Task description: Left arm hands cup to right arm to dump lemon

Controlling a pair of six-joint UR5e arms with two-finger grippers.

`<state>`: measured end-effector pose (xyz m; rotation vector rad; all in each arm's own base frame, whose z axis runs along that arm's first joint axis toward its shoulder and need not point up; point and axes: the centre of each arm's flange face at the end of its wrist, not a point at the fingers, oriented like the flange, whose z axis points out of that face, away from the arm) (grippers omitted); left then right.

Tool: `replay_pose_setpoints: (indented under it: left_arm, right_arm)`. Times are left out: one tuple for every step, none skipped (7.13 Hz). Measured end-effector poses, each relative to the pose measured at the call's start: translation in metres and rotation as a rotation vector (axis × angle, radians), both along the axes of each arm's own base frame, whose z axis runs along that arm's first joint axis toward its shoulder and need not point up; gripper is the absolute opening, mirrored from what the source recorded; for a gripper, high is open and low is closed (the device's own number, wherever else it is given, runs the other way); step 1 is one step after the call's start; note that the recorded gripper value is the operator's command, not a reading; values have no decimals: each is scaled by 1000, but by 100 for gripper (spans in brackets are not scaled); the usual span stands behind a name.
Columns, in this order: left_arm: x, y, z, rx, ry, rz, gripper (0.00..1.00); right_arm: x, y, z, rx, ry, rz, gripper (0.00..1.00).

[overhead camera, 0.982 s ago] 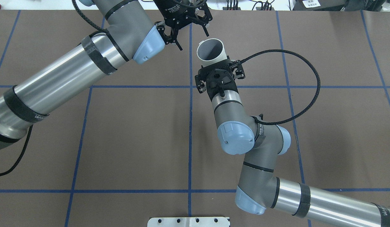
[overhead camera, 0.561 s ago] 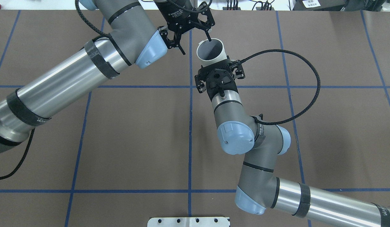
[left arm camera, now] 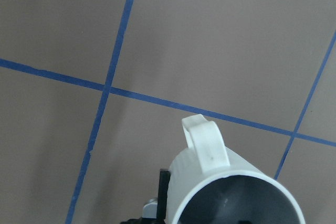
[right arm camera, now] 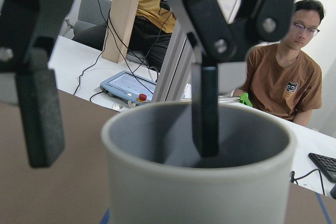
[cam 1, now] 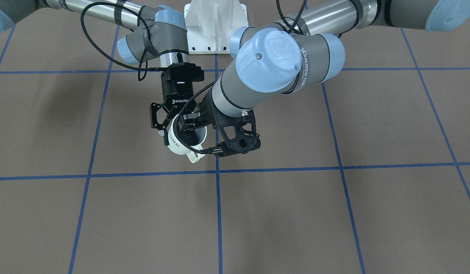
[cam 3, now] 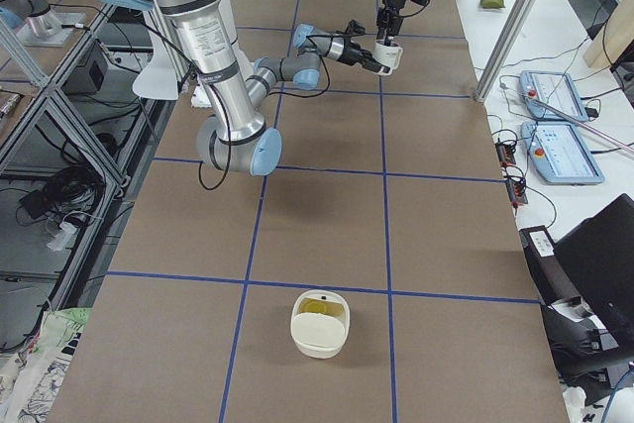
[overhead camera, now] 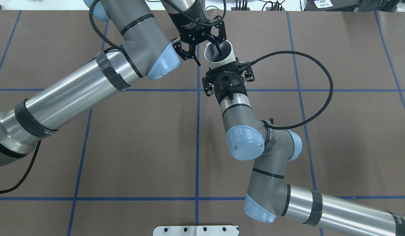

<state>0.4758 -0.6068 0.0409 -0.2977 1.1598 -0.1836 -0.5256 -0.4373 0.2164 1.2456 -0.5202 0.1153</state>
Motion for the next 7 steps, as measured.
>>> replay_pose_setpoints:
  left_arm:
    - [2, 1, 2, -1, -2, 2, 53]
    - [2, 1, 2, -1, -3, 4, 52]
    - [3, 1, 4, -2, -3, 5, 49]
    - [3, 1, 5, -3, -4, 5, 43]
    - [3, 0, 6, -4, -5, 6, 16]
    - [3, 1, 6, -5, -5, 7, 0]
    - [3, 1, 5, -6, -4, 8, 0]
  right_arm:
    - [1, 0, -1, 1, -2, 1, 16]
    - [2, 0, -2, 2, -5, 1, 16]
    - [2, 0, -2, 2, -6, 1, 16]
    - [2, 0, -2, 2, -6, 1, 16]
    - [2, 0, -2, 2, -6, 1, 17]
    - [2, 0, -2, 2, -5, 1, 56]
    - [2, 0, -2, 2, -5, 1, 99]
